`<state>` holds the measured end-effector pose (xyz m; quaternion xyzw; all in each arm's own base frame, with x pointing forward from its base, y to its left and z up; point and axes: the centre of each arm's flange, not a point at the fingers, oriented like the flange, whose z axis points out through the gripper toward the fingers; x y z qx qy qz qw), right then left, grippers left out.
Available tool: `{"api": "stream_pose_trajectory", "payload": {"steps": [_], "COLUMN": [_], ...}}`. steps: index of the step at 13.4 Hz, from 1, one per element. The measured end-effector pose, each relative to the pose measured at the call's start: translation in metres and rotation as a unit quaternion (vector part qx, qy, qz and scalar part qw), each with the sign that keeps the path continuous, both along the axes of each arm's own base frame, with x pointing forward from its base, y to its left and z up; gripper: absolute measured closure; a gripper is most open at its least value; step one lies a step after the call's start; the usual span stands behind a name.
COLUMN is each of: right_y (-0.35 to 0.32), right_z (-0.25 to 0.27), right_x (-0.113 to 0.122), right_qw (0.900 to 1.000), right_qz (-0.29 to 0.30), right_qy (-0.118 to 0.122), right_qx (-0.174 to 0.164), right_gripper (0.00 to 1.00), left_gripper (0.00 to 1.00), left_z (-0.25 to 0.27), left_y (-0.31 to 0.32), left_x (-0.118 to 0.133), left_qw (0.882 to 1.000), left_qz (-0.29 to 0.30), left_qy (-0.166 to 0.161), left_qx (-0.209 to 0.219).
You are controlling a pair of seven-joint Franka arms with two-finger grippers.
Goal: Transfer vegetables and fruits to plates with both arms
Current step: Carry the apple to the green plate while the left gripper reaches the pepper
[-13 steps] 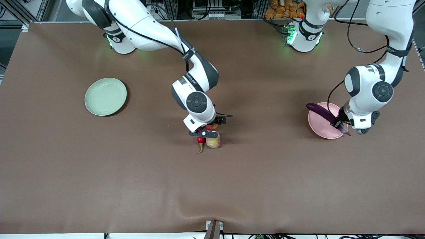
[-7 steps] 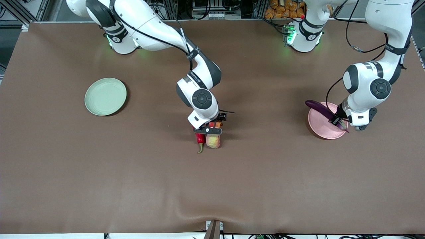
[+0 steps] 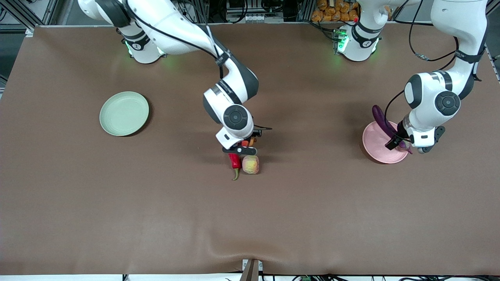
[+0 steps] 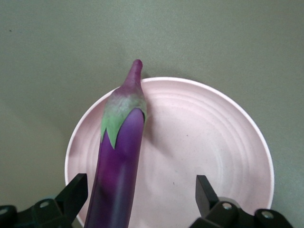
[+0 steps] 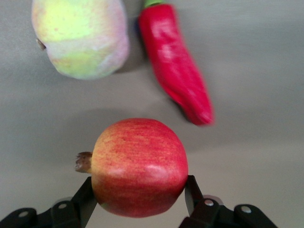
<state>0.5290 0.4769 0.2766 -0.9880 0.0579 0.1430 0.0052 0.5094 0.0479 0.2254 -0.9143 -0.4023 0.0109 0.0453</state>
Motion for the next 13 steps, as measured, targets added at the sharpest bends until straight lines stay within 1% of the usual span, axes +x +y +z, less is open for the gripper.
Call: {"api": "stream_pose_trajectory", "payload": {"steps": [1,3,5,7,9,10,11,13], "right_y": [-0.014,-0.058,-0.140,-0.243,-0.343,-0.378,-0.405,-0.448], "right_z": [0.029,0.082,0.116,0.123,0.113,0.104,0.093,0.070], "right_x": [0.004,0.011,0.015,0.009,-0.011,-0.025,-0.038,-0.060], "right_qw": [1.000,0.999,0.997,0.992,0.987,0.985,0.983,0.977], "right_qz": [0.005,0.028,0.071,0.111,0.136,0.150,0.167,0.196], "right_qy": [0.011,0.018,0.021,0.031,0.042,0.041,0.041,0.046], "right_qx": [-0.001,0.011,0.032,0.048,0.071,0.068,0.063,0.071], "right_gripper": [0.21,0.21,0.21,0.21,0.21,0.21,0.21,0.21], "left_gripper": [0.00,0.00,0.00,0.00,0.00,0.00,0.00,0.00], "left_z": [0.007,0.029,0.056,0.079,0.095,0.100,0.106,0.121], "left_y": [0.000,0.001,0.001,-0.009,-0.046,-0.073,-0.103,-0.169], "left_x": [0.003,0.015,0.032,0.047,0.058,0.062,0.066,0.081], "left_qw": [1.000,1.000,0.999,0.999,0.998,0.997,0.997,0.996], "left_qz": [0.001,0.002,-0.008,-0.019,-0.046,-0.054,-0.063,-0.067], "left_qy": [0.007,0.024,0.038,0.042,0.042,0.042,0.043,0.047], "left_qx": [0.000,0.001,0.012,0.018,0.018,0.020,0.023,0.036]}}
